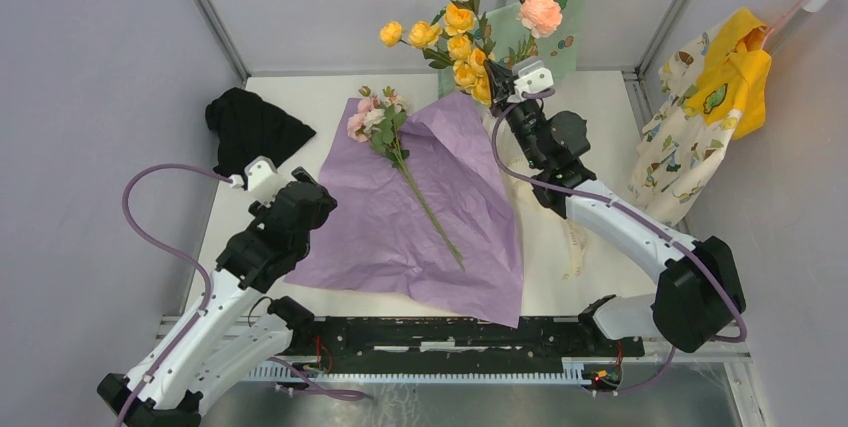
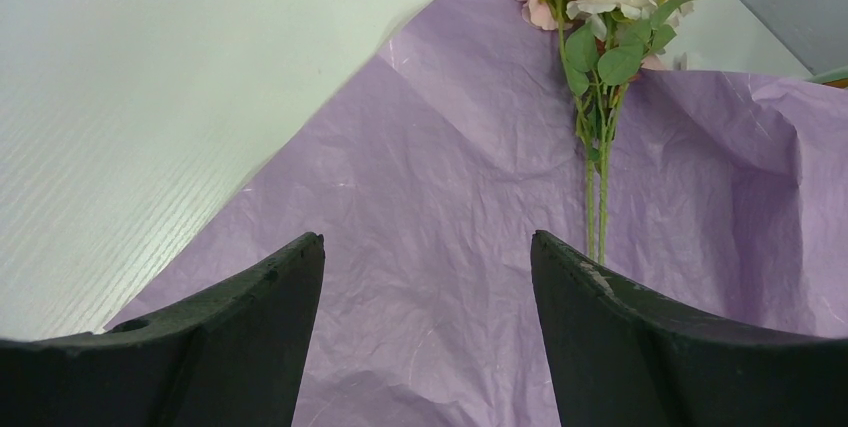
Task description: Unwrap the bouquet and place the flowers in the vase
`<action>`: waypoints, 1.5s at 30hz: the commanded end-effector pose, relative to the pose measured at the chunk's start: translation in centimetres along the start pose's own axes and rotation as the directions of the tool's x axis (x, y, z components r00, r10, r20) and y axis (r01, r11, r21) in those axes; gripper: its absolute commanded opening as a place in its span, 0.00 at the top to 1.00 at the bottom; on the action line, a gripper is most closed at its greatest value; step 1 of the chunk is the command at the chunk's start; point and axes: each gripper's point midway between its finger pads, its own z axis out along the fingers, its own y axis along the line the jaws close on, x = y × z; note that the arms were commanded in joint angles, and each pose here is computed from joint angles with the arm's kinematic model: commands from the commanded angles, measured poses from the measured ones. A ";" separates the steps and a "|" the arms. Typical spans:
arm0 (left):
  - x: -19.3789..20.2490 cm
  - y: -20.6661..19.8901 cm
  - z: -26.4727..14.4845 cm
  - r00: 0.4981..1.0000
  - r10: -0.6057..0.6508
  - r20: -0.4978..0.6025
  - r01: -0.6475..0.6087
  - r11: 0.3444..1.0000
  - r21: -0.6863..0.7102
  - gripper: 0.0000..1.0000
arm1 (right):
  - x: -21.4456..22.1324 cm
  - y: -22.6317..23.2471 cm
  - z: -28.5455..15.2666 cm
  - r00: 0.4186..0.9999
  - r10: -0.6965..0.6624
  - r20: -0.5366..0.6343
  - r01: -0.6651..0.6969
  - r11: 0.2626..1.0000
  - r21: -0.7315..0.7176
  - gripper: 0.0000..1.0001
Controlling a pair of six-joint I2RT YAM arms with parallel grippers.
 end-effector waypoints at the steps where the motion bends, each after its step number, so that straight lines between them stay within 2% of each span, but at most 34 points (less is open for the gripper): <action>1: -1.2 -0.5 -0.2 0.999 -0.012 0.043 0.011 1.000 0.014 0.18 | -0.6 -0.1 -0.2 0.996 0.082 0.043 -0.083 0.996 0.018 1.00; 16: -1.4 0.0 -0.4 0.999 -0.014 0.053 0.014 1.000 0.014 0.18 | 3.4 -0.7 -1.6 0.990 0.138 -0.015 -0.136 0.987 0.084 1.00; 39: -1.3 -0.2 -0.4 0.999 -0.018 0.047 0.017 1.000 0.017 0.18 | 9.0 -1.6 -3.4 0.975 0.160 -0.151 -0.136 0.979 0.154 1.00; 45: -1.3 -0.2 -0.4 0.999 -0.017 0.045 0.016 1.000 0.017 0.18 | 10.2 -1.9 -3.7 0.969 0.157 -0.190 -0.123 0.976 0.180 0.93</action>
